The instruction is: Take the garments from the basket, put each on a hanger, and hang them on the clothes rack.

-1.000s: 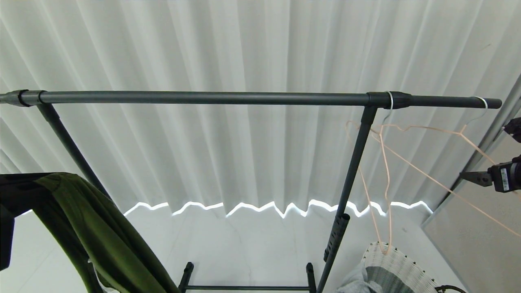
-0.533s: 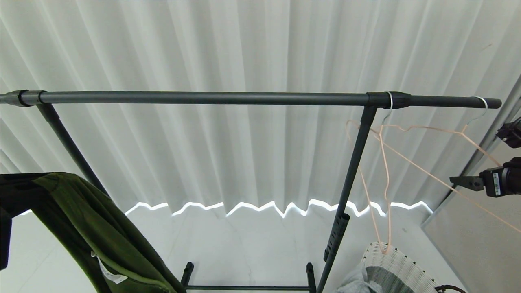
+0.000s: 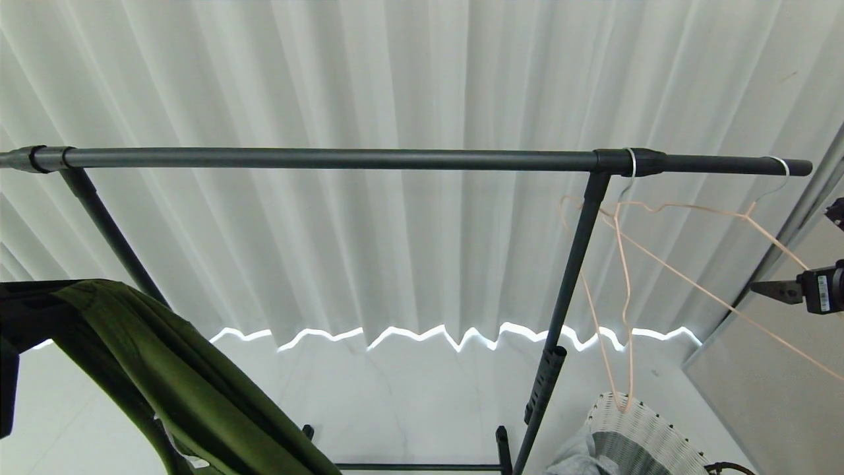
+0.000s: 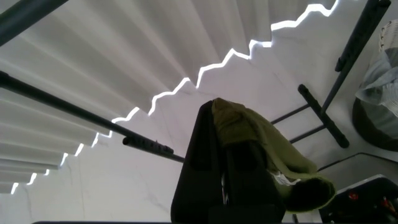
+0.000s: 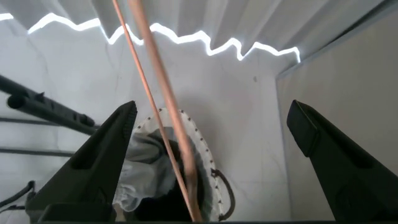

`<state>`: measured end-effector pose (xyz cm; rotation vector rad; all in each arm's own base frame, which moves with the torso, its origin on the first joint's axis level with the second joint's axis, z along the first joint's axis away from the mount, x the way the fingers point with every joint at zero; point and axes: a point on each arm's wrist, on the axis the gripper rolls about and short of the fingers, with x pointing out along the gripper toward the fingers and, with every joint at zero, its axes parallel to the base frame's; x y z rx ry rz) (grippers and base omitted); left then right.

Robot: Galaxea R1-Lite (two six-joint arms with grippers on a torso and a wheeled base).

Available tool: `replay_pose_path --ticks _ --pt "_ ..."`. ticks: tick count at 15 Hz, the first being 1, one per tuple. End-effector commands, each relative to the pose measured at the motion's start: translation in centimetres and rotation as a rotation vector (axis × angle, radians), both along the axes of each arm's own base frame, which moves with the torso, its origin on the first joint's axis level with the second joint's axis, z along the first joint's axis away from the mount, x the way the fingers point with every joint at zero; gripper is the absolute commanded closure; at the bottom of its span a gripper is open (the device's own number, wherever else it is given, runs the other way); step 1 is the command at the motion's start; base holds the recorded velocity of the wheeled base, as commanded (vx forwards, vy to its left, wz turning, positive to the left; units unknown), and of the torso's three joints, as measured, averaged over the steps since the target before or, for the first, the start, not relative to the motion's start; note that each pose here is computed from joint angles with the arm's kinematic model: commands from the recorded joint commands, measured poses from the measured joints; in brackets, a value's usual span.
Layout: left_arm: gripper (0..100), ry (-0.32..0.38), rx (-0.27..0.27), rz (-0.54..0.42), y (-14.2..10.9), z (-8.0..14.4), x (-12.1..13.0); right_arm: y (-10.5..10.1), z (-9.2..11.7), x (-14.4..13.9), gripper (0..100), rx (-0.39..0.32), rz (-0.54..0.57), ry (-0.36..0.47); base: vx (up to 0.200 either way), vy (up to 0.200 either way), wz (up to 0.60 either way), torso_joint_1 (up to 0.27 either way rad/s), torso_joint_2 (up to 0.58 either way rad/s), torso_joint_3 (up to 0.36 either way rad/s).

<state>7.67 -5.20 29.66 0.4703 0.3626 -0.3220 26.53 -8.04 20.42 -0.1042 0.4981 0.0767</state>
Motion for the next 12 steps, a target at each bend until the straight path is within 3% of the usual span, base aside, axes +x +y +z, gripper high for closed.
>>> replay_pose_path --ticks 1,10,11,12 --pt "100 0.002 0.002 0.000 -0.05 -0.03 0.06 -0.44 -0.37 0.63 0 -0.010 0.001 0.013 0.000 0.000 0.00 0.000 0.00 0.000" --pt "100 0.001 0.001 0.000 -0.02 -0.01 0.02 -0.71 -1.13 1.53 0 -0.048 0.091 0.020 0.000 0.000 0.00 0.000 0.00 0.000" --pt "100 0.001 0.001 0.000 -0.02 -0.01 0.02 -0.70 -1.15 1.52 100 -0.046 0.095 0.019 0.000 0.000 0.00 0.000 0.00 0.000" --pt "100 0.001 0.001 0.000 -0.02 -0.01 0.02 -0.67 -1.10 1.53 100 -0.039 0.107 0.014 0.000 0.000 0.00 0.000 0.00 0.000"
